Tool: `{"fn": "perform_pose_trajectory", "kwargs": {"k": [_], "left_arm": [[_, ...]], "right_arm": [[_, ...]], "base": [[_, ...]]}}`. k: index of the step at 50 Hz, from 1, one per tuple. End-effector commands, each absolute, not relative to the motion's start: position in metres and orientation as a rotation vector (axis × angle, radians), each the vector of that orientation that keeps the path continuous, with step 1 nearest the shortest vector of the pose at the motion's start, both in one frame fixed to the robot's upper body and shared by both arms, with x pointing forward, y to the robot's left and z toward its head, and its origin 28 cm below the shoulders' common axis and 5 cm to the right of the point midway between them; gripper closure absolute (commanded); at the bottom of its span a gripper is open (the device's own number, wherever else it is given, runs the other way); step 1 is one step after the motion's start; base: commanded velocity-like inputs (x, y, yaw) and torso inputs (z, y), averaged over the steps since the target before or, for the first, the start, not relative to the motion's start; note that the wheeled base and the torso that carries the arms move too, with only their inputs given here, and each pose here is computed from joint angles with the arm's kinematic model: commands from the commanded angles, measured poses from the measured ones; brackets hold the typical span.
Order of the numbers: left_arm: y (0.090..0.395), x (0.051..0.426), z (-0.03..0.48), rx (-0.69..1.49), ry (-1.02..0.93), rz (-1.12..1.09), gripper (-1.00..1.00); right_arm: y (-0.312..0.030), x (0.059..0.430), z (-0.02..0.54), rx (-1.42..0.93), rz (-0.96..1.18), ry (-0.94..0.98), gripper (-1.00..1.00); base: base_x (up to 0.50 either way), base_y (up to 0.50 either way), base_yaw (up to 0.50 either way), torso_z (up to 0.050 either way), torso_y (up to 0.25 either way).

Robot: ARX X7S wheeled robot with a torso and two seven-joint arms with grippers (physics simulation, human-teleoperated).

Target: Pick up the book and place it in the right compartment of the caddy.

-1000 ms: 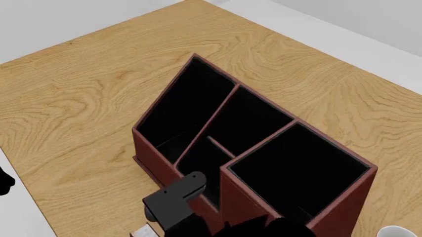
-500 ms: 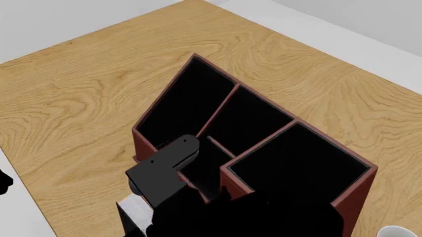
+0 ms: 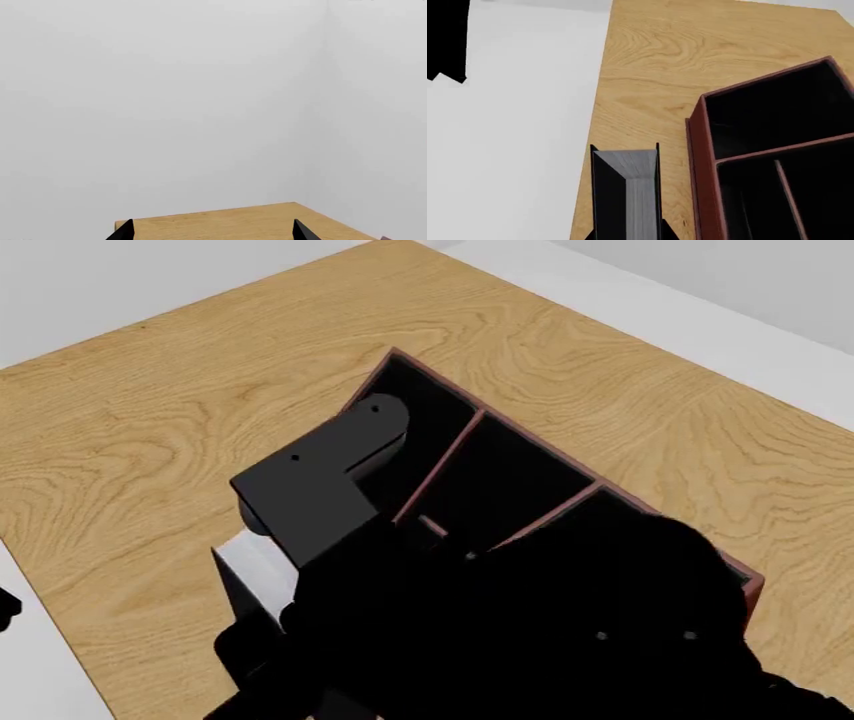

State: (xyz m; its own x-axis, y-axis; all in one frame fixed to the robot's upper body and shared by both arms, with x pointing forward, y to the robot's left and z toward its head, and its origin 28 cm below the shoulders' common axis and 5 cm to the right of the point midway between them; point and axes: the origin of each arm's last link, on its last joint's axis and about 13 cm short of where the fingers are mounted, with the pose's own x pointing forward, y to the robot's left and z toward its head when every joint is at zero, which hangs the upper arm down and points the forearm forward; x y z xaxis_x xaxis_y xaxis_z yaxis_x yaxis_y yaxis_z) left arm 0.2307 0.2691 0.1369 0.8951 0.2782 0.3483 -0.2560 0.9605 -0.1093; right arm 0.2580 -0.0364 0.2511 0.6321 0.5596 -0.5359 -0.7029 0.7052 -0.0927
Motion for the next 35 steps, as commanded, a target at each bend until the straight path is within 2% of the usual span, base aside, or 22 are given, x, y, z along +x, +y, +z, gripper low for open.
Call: {"fn": "perform_pose_trajectory", "kwargs": {"k": [1, 35], "left_arm": [[0.270, 0.230, 0.138, -0.068, -0.369, 0.278, -1.00], [0.271, 0.228, 0.141, -0.077, -0.374, 0.284, -1.00]], "right_arm": [[-0.039, 0.256, 0.281, -0.313, 0.719, 0.414, 1.00], [-0.052, 0.244, 0.344, -0.281, 0.587, 0.227, 1.00]], "base": [[0.00, 0.00, 0.00, 0.000, 0.000], [0.00, 0.00, 0.00, 0.000, 0.001]]}}
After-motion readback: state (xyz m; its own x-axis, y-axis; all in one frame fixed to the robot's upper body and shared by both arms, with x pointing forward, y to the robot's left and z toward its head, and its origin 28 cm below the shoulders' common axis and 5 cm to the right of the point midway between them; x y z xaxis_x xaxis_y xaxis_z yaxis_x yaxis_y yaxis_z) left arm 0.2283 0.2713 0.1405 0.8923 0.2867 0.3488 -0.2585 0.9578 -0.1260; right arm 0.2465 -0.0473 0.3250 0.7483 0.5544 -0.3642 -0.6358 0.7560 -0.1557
